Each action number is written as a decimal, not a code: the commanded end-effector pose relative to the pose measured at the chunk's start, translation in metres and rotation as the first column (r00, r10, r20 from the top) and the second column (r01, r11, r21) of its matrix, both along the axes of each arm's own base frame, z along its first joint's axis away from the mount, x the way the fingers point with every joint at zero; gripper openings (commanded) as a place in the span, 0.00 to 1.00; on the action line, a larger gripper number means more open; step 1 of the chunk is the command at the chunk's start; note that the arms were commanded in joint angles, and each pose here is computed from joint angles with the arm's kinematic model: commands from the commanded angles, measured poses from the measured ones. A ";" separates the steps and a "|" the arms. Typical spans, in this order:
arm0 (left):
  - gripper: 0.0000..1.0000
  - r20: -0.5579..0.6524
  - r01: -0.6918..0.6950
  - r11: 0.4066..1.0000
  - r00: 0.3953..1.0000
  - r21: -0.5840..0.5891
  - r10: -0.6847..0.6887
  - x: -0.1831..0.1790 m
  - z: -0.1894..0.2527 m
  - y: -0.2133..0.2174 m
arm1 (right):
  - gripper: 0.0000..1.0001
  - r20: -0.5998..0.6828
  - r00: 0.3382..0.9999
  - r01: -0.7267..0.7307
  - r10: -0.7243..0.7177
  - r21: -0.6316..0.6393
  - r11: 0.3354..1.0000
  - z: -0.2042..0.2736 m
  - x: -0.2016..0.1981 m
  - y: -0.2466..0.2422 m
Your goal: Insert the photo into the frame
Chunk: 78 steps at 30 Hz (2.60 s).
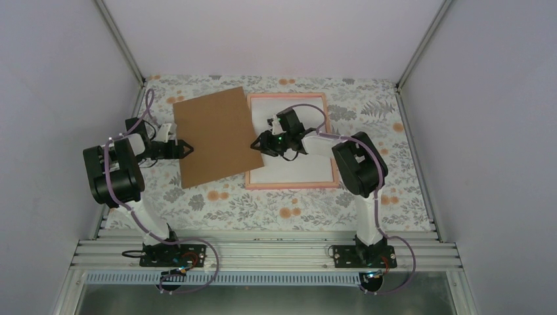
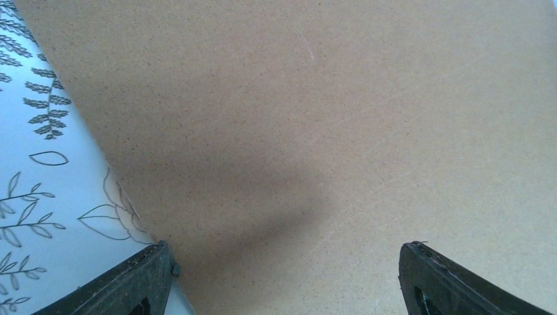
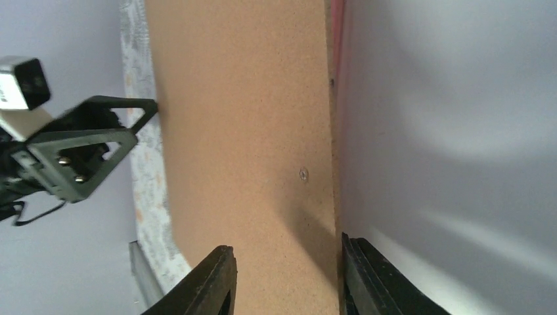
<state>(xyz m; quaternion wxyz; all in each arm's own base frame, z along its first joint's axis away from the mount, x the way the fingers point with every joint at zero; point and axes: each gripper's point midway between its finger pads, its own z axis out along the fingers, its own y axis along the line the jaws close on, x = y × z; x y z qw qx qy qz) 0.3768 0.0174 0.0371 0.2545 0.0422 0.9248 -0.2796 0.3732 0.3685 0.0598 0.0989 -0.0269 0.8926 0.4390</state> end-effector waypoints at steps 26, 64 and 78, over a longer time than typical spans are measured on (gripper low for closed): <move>1.00 0.253 0.161 0.540 0.750 0.826 -0.611 -0.105 0.117 -0.085 | 0.04 -0.304 0.950 0.085 0.070 0.469 0.879 0.095 0.008 0.039; 0.02 0.248 0.188 0.465 0.645 0.865 -0.723 -0.084 0.277 -0.114 | 1.00 0.899 0.316 -0.323 0.304 -0.199 0.925 0.217 0.003 -0.090; 0.02 0.319 0.344 0.482 0.433 0.806 -0.843 -0.149 0.337 -0.142 | 1.00 0.871 -0.248 -0.398 0.425 -0.491 0.775 0.250 -0.020 -0.050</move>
